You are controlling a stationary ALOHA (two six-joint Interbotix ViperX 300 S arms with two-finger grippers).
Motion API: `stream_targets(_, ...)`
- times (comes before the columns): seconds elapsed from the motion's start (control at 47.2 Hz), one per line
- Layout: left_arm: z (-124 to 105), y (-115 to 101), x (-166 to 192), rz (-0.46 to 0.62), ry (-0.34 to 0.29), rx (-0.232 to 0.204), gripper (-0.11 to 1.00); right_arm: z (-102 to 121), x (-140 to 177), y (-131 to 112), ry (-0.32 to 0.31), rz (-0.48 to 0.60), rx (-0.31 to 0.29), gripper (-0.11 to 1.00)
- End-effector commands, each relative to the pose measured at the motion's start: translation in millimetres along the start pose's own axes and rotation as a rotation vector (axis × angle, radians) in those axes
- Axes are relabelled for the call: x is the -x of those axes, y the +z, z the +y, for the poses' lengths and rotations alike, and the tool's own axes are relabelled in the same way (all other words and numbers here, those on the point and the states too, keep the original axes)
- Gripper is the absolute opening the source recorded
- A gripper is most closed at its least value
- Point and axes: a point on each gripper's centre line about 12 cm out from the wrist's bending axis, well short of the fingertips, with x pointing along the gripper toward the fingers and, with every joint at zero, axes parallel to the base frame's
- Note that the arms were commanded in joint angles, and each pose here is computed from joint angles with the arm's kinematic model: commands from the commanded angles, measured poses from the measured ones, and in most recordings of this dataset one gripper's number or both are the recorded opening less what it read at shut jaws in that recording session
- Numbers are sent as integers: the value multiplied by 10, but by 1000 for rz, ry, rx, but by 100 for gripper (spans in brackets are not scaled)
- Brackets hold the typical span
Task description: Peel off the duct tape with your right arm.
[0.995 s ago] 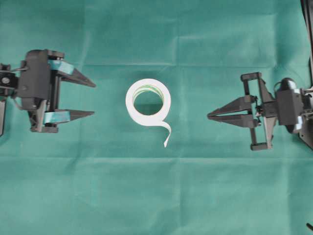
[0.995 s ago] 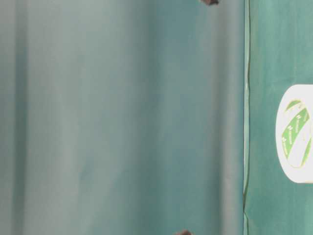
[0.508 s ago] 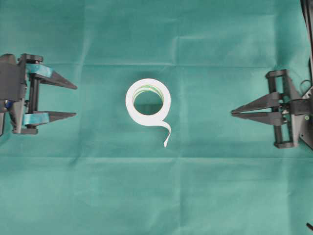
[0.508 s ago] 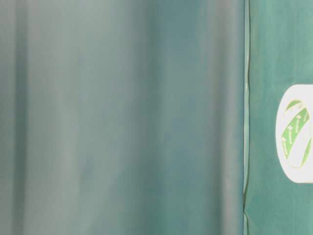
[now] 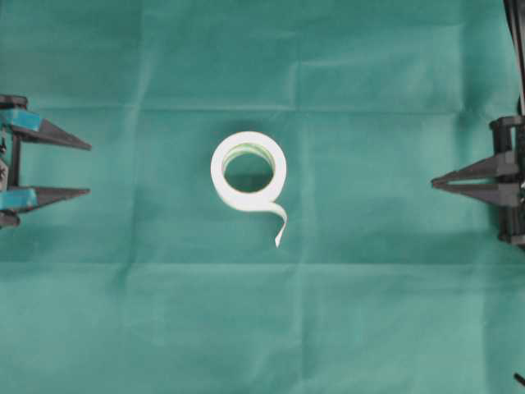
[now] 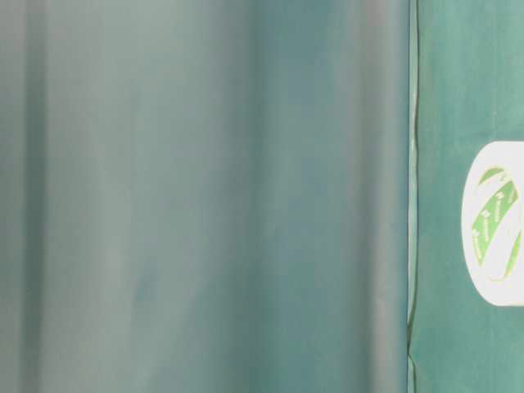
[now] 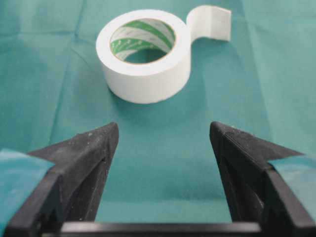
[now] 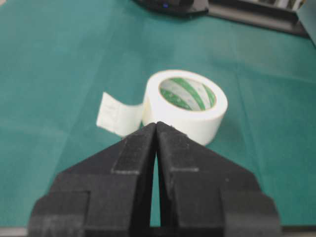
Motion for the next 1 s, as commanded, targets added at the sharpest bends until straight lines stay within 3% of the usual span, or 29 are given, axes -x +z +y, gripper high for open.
stream_targets(0.0,2,23,68,-49,5,3,74,-9,42,4,-8,-7,2,-10)
stream_targets(0.678,57,-129,349,-209,71,13,74,-3,144,-305,-12,75,-5,-10)
stream_targets(0.847,57,-129,353,-209,71,13,74,-2,151,-336,-11,83,-5,-10)
stream_targets(0.974,46,-226,336,-150,64,16,74,-2,156,-349,-12,91,-14,-10)
